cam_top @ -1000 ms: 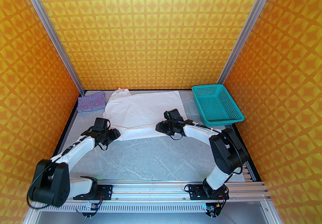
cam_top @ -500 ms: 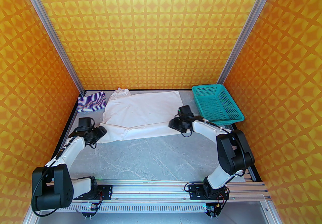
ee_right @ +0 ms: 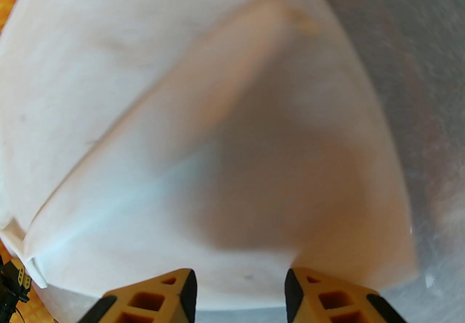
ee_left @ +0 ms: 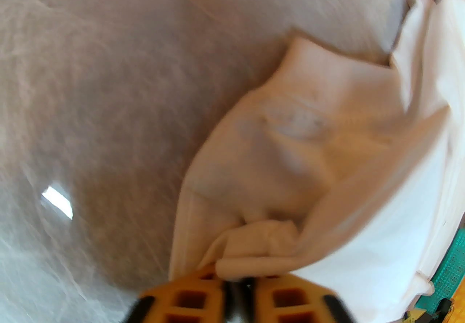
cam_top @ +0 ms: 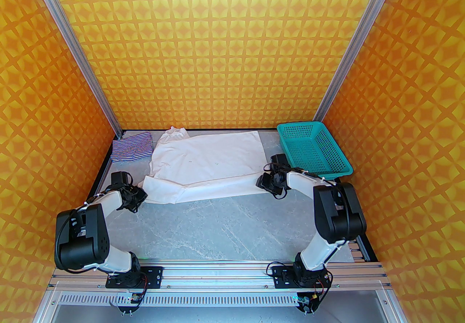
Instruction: Fold and stack the mixed laundry pile
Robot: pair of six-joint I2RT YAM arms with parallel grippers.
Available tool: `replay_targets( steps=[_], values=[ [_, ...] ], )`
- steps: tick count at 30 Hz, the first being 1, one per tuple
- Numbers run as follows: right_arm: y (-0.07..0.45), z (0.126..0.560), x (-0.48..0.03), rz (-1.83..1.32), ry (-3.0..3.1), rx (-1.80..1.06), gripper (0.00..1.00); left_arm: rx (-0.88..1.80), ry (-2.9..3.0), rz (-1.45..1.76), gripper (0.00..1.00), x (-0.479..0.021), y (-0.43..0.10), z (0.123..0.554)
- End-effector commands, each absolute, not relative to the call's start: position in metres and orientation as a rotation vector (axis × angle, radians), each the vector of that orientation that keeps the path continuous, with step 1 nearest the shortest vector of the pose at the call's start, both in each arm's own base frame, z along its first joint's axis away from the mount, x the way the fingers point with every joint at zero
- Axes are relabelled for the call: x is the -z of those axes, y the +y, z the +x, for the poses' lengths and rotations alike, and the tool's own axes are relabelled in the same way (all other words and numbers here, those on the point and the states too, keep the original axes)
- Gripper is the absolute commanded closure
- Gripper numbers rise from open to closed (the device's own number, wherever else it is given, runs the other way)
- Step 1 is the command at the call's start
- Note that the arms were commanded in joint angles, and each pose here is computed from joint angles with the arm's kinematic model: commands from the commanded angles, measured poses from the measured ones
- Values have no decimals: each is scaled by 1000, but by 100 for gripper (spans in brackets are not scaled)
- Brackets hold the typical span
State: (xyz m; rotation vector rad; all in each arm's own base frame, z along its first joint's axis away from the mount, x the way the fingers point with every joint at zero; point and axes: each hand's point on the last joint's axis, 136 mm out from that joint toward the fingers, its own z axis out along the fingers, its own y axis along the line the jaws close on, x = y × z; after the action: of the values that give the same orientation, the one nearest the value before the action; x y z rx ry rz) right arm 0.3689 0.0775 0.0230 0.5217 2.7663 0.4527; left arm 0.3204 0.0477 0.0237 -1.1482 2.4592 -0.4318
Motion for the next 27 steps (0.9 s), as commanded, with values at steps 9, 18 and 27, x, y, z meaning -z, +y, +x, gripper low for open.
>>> replay_targets(
  steps=[9,18,27],
  values=[
    [71,372,-12,528,2810,-439,56,322,2466,-1006,39,-94,69,310],
    [79,373,-26,522,2787,-520,58,492,2494,-861,43,-103,6,311],
    [82,369,-33,498,2779,-544,59,494,2526,-874,49,-66,-13,333]
  ],
)
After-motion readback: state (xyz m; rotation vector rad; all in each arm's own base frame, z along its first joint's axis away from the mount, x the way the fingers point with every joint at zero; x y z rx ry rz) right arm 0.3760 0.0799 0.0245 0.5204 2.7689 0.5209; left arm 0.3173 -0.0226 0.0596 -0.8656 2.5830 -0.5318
